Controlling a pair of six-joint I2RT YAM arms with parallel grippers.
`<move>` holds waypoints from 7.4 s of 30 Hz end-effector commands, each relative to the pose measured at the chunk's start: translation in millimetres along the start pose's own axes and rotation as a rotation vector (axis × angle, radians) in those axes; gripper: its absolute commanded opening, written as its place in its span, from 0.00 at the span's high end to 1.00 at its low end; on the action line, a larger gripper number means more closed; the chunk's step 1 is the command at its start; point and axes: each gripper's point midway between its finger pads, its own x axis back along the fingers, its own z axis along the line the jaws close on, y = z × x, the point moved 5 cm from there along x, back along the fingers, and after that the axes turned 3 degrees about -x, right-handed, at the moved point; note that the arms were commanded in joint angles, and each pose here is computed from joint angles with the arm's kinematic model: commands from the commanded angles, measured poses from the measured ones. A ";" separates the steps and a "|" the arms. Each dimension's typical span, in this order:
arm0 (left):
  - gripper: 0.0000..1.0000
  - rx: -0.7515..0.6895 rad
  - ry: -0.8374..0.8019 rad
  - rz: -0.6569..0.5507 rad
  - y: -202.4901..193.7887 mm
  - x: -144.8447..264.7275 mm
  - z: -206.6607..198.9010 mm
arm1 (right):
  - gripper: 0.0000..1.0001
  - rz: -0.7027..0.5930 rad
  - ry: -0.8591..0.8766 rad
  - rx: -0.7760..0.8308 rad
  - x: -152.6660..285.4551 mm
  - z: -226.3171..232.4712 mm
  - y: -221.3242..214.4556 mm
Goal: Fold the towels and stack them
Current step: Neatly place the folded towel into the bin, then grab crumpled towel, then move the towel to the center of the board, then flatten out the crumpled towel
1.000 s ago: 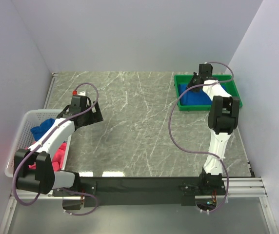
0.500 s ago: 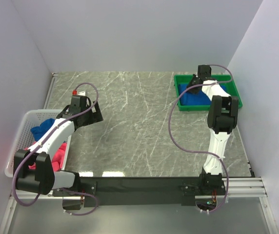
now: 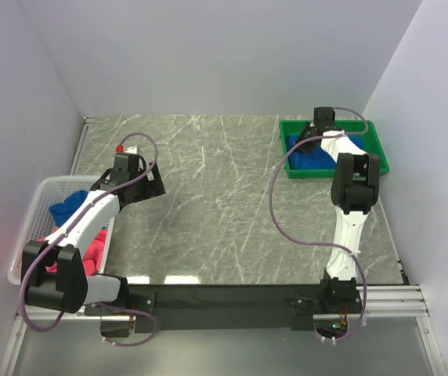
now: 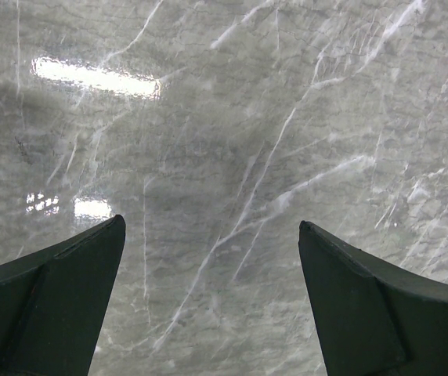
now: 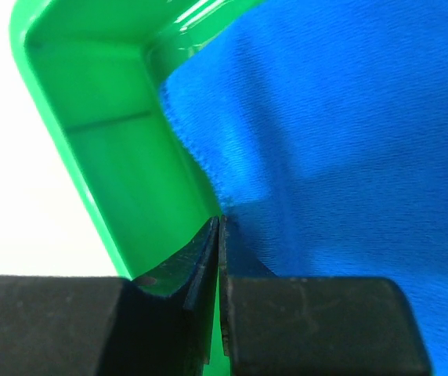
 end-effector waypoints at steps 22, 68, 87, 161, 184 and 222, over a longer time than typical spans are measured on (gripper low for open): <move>0.02 -0.007 -0.046 -0.077 20.1 12.2 -7.9 | 0.91 -0.159 -0.204 0.110 33.4 -9.8 28.7; 0.02 -0.001 -0.083 -0.121 28.1 23.5 -13.1 | 0.89 -0.123 -0.058 0.220 79.8 44.3 27.5; 0.01 0.278 0.380 -0.230 39.6 85.9 61.5 | 0.27 -0.325 0.167 0.318 297.3 34.6 -85.7; 0.09 0.334 -0.028 -0.262 -1.4 56.0 -112.7 | 0.26 -0.093 0.364 0.555 271.7 33.0 -197.1; 0.23 0.054 -0.076 0.028 -153.8 12.7 -179.3 | 0.35 0.058 0.063 0.475 122.1 37.5 -212.1; 0.99 0.038 0.416 -0.449 24.9 96.6 -84.0 | 1.00 -0.272 -0.096 0.556 219.7 44.7 -130.5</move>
